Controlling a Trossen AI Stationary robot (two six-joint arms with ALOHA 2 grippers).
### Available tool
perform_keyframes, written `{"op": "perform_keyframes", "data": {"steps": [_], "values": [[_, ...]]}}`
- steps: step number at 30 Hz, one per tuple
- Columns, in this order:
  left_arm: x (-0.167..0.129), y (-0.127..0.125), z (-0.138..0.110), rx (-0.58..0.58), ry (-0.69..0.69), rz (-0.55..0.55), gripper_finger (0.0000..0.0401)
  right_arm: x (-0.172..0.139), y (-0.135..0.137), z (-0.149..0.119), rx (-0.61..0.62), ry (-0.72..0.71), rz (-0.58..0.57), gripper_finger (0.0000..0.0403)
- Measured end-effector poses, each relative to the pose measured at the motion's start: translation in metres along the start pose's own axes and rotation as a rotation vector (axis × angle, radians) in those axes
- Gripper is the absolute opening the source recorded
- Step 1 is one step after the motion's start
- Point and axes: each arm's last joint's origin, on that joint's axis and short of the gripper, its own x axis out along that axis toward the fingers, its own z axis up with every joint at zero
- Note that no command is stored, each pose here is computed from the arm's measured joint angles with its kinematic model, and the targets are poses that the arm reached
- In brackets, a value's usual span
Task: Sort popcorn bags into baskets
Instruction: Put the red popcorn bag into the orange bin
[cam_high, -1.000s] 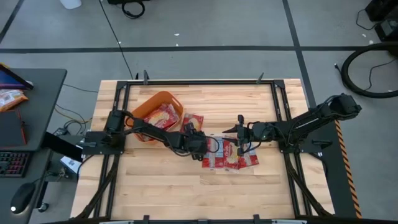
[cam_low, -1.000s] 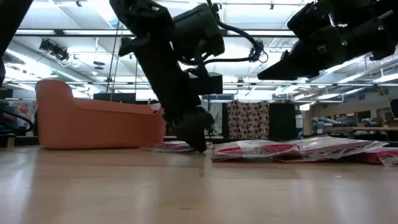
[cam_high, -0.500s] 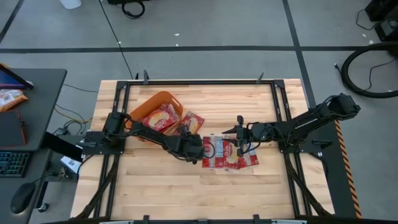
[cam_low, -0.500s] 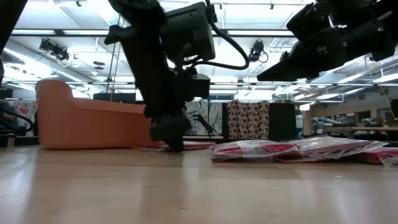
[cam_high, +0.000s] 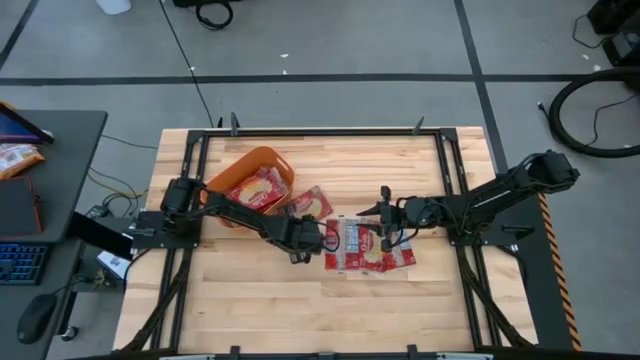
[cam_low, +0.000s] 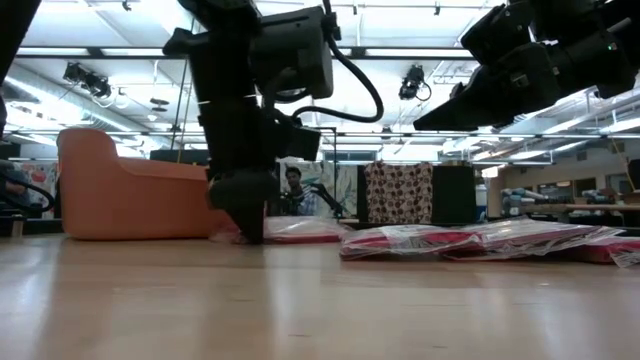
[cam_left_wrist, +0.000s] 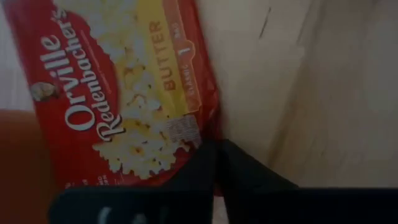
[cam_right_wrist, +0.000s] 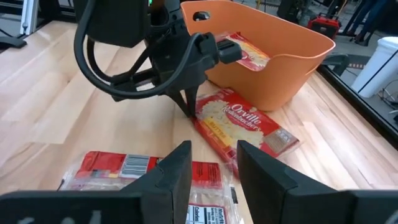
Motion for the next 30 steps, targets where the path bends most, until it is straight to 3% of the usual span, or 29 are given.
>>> {"op": "perform_keyframes", "data": {"steps": [8,18,30], "values": [[-0.013,-0.004,0.001,0.091,-0.019,0.033,0.0004,0.000,0.000,0.000,0.005,0.000,0.003,0.0132],[-0.052,-0.003,0.024,0.171,-0.081,0.100,0.0002,0.000,0.001,0.000,-0.002,0.003,0.017,0.0132],[-0.103,0.016,0.032,0.231,0.035,0.232,0.0001,0.000,0.001,-0.001,-0.006,0.007,0.019,0.0132]]}}
